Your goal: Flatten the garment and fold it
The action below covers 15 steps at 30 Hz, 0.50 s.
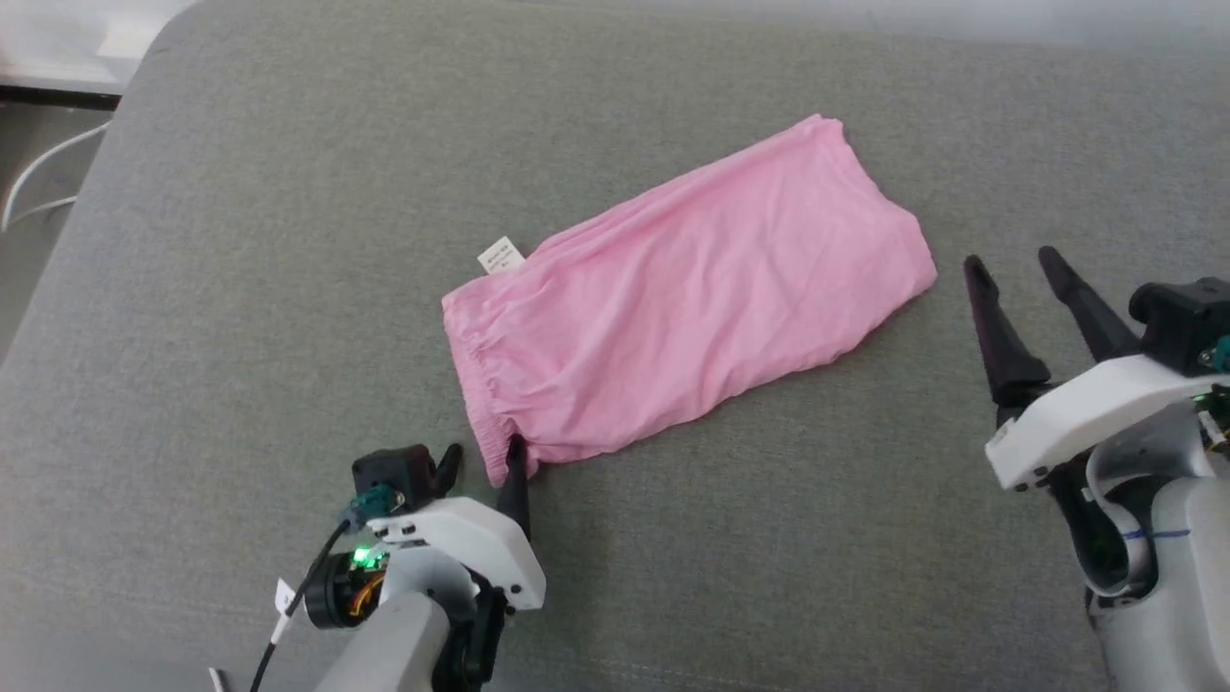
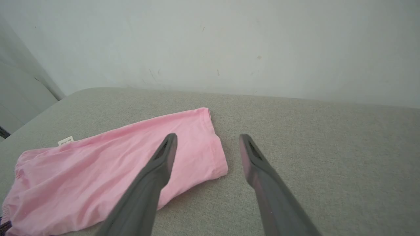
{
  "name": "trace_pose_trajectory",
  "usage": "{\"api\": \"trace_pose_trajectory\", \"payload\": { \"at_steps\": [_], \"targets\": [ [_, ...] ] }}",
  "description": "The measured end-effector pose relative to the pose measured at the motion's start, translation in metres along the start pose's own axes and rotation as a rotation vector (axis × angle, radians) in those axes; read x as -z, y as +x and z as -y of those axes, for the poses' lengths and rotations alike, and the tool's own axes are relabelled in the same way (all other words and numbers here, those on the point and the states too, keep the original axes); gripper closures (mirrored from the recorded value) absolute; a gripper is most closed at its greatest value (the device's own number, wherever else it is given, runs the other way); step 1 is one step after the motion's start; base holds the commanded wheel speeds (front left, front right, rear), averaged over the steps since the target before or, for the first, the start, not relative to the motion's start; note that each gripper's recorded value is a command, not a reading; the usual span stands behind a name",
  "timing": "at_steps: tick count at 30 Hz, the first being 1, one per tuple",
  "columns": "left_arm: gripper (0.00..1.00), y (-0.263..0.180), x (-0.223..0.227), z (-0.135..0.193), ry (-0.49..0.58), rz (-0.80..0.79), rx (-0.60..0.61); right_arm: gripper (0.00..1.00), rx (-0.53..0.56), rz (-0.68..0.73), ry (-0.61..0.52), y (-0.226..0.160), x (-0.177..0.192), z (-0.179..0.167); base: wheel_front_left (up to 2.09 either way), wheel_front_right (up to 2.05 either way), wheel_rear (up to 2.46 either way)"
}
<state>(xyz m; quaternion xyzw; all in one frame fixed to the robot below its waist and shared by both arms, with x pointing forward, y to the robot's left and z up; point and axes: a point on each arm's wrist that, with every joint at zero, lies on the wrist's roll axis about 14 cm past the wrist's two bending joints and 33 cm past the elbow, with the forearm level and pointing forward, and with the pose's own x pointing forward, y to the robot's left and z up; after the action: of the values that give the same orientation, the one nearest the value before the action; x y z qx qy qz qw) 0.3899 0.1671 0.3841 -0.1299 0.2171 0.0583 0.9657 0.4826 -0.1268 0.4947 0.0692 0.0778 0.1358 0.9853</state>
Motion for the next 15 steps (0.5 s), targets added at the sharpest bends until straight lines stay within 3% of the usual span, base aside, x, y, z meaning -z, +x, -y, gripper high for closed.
{"api": "trace_pose_trajectory", "payload": {
  "at_steps": [8, 9, 10, 15],
  "targets": [
    [0.0, 0.015, 0.007, 0.011, -0.02, -0.099, 0.025, 0.0, 0.028, -0.021, 0.035, -0.014, 0.009, 0.001, 0.0, 0.0, 0.0],
    [0.57, 0.016, 0.008, 0.013, -0.018, -0.109, 0.035, 0.0, 0.029, -0.026, 0.037, -0.015, 0.01, 0.001, 0.0, 0.0, 0.0],
    [1.0, 0.016, 0.009, 0.014, -0.014, -0.12, 0.042, 0.0, 0.03, -0.028, 0.038, -0.015, 0.011, 0.001, 0.0, 0.0, 0.0],
    [1.0, 0.015, 0.011, 0.024, -0.015, -0.146, 0.086, 0.0, 0.028, -0.032, 0.04, -0.014, 0.012, 0.0, 0.0, 0.0, 0.0]
  ]
}}
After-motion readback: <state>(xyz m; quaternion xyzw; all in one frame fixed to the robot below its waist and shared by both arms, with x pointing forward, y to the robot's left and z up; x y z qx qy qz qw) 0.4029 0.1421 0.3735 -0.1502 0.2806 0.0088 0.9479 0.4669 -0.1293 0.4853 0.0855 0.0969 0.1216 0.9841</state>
